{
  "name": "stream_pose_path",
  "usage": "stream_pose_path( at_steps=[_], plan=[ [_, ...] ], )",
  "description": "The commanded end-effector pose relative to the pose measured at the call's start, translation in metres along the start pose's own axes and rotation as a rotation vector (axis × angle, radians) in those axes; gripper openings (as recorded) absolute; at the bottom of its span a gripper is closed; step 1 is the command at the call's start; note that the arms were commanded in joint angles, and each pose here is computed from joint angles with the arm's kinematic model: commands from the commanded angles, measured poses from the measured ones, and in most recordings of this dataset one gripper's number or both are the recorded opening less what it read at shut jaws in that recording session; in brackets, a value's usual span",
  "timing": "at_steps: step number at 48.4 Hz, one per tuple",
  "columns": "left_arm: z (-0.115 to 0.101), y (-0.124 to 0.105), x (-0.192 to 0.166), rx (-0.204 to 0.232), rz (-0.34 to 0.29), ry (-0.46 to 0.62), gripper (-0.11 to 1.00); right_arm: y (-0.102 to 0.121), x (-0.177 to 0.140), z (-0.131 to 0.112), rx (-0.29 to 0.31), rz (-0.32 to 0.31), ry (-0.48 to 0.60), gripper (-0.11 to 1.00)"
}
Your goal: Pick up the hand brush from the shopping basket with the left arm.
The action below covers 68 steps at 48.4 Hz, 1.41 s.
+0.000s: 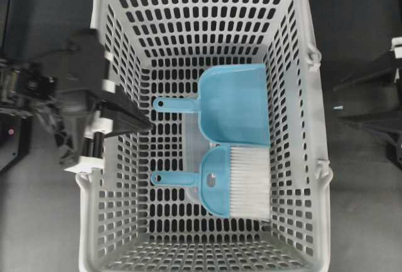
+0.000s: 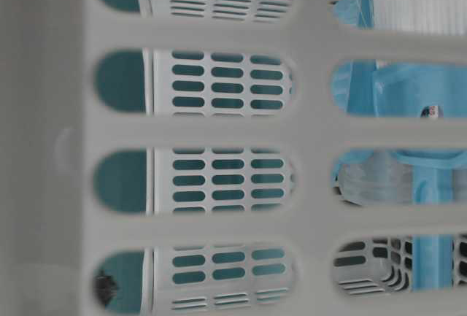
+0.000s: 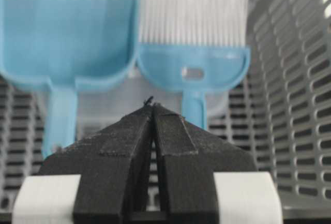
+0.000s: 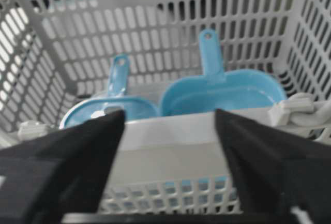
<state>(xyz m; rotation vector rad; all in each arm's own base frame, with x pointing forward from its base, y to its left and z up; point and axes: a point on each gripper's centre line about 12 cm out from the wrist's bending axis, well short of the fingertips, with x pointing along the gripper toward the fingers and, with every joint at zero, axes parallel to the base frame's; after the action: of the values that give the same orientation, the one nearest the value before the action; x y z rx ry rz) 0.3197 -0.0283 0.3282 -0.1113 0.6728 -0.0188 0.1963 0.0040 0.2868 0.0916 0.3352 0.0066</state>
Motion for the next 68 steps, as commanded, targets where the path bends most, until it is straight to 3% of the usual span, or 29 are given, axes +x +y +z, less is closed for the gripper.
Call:
stream_pose_path(
  at_steps=[1,6,16,22,27,37,51,60,68],
  plan=[
    [0.011,-0.003,0.000,-0.017,0.002,0.007,0.01,0.001,0.000,0.009,0.001,0.004,-0.021,0.73],
    [0.013,-0.004,0.009,-0.042,0.009,0.050,0.09,0.001,0.000,0.009,-0.001,0.003,-0.020,0.75],
    [0.011,-0.023,0.041,-0.017,-0.002,0.171,0.68,0.001,-0.002,0.008,0.002,0.005,-0.023,0.75],
    [0.002,-0.031,0.067,-0.001,0.007,0.278,0.90,0.001,-0.002,0.009,-0.001,0.005,-0.026,0.75],
    [-0.005,-0.037,0.089,-0.005,0.017,0.345,0.89,0.001,-0.003,0.009,0.000,0.005,-0.027,0.75],
    [-0.020,-0.041,0.121,-0.074,0.053,0.443,0.90,0.001,-0.003,0.007,0.000,0.005,-0.029,0.75],
    [-0.056,-0.045,0.144,-0.042,0.065,0.539,0.90,0.001,-0.004,0.005,0.002,0.006,-0.033,0.75],
    [-0.078,-0.042,0.160,0.006,0.059,0.570,0.90,0.000,-0.004,0.000,0.006,0.004,-0.027,0.75],
    [-0.080,-0.042,0.166,0.021,0.052,0.563,0.90,0.000,-0.006,-0.003,0.007,0.006,-0.027,0.74]
  ],
)
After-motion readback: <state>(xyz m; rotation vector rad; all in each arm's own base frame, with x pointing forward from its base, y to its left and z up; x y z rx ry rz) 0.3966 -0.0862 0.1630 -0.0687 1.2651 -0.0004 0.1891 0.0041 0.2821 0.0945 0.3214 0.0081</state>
